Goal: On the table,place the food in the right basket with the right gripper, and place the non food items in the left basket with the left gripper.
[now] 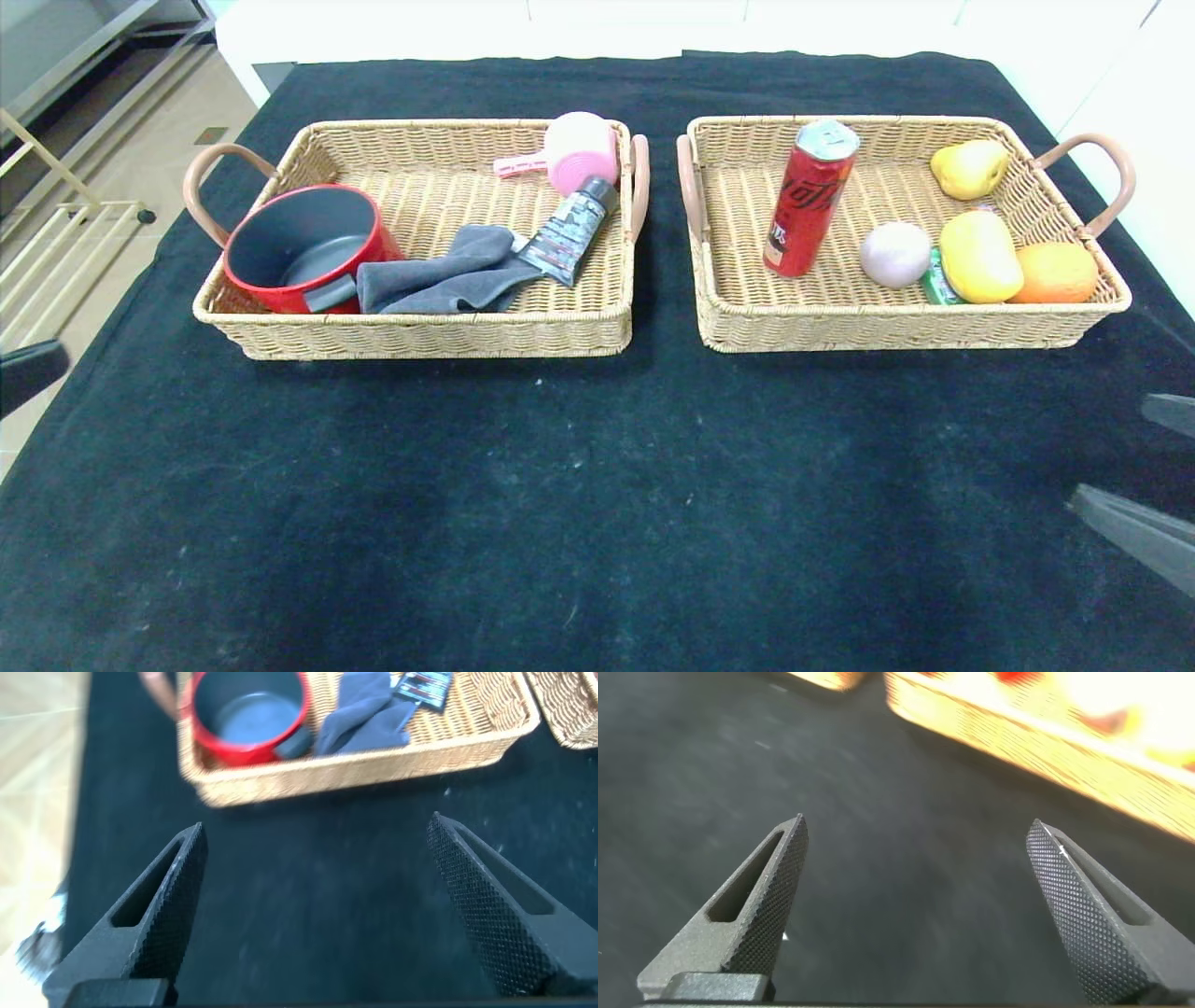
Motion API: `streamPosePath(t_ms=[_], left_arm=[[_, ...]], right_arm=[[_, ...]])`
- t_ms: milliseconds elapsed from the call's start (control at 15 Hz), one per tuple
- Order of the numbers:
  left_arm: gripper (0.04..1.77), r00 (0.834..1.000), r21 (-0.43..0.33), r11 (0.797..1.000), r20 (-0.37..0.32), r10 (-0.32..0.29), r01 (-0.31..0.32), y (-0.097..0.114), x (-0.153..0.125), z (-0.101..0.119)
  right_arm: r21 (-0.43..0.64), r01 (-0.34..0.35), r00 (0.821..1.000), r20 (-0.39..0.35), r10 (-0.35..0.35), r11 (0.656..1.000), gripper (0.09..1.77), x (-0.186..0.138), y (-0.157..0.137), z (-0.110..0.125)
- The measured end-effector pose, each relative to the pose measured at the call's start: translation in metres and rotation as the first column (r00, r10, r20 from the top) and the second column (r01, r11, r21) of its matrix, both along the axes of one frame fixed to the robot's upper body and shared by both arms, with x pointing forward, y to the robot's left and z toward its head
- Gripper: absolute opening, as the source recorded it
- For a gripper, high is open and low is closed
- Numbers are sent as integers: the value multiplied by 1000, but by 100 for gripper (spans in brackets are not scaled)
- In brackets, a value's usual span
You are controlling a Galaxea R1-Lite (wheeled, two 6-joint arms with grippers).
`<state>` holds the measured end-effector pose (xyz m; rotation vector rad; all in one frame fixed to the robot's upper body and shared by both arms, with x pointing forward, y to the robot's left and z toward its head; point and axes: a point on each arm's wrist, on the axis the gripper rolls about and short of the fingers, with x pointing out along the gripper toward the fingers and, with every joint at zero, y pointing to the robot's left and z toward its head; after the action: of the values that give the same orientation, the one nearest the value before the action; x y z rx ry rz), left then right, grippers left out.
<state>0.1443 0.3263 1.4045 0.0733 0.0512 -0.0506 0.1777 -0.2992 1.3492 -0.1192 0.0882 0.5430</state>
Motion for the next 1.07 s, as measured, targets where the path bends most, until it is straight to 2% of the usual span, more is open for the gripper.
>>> streamPosePath(t_ms=[133,200,267,400,600,733,867,1067], left_arm=[[170,1000,-5,1000,8,4,-4,7,-33,-9],[170,999,-10,1000,35,-18,18,8,-49,-11],[170,998,-11,999,62,-30,31,8,-62,-13],[170,994,-7,1000,108,-10,11,7,-83,-15],[171,994,-6,1000,112,6,-5,5,-108,-25],[171,994,-7,999,101,-36,37,3,-121,-38],[171,994,-10,997,87,-74,75,1,-129,-56],[171,991,-10,995,94,-96,98,2,-137,-84]], right_arm=[[-21,111,994,-22,-111,994,171,-29,-15,-1],[-23,185,982,-17,-186,982,171,-44,-24,-1],[-20,259,966,-8,-259,966,171,-58,-30,-1],[-14,377,926,9,-377,926,171,-88,-37,-5],[-18,434,901,0,-434,901,171,-117,-38,-25],[-18,452,892,-2,-453,892,171,-124,-38,-41],[-12,441,898,2,-441,898,171,-130,-36,-55],[5,418,908,32,-418,909,171,-139,-36,-74]])
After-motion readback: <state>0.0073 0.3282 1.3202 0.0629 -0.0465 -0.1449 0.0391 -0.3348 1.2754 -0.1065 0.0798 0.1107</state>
